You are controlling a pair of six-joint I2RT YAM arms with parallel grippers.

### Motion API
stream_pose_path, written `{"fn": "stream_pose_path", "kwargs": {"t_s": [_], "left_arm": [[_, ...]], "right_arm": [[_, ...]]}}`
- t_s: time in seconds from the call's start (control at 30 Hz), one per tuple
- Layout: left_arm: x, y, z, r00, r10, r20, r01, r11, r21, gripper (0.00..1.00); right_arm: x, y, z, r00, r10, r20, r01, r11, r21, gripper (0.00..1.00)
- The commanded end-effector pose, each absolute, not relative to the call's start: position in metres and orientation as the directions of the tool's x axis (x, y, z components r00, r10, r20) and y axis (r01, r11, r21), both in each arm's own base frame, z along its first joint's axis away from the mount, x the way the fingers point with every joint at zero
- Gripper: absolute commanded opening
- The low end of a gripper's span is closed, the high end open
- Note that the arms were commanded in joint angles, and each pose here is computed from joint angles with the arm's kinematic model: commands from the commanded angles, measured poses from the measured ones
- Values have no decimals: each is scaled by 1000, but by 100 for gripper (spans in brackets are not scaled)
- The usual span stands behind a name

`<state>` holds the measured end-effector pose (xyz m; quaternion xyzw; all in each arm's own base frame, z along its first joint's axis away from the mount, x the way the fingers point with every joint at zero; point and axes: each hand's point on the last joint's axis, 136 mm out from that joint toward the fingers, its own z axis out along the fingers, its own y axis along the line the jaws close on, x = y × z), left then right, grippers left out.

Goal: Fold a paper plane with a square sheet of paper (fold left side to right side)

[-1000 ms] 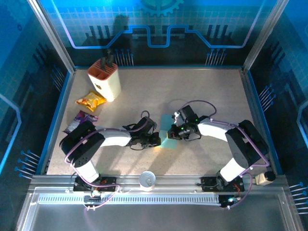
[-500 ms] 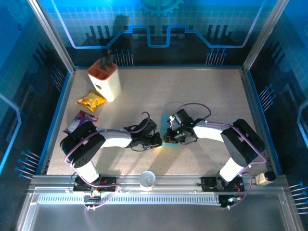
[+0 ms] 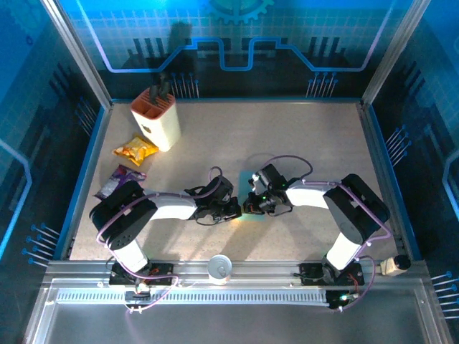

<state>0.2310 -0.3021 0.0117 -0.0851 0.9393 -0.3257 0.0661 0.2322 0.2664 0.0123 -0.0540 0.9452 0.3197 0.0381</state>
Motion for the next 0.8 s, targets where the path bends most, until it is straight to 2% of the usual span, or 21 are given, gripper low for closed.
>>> {"fn": "stream_pose_path", "kwargs": {"t_s": [0.0, 0.77], "left_arm": [[195, -262, -38, -975, -219, 42, -217, 882, -418, 0], [179, -239, -54, -962, -261, 78, -272, 901, -339, 0]], "right_arm": [[228, 260, -2, -991, -90, -99, -130, 827, 548, 0], [261, 239, 2, -988, -62, -142, -125, 858, 498, 0]]}}
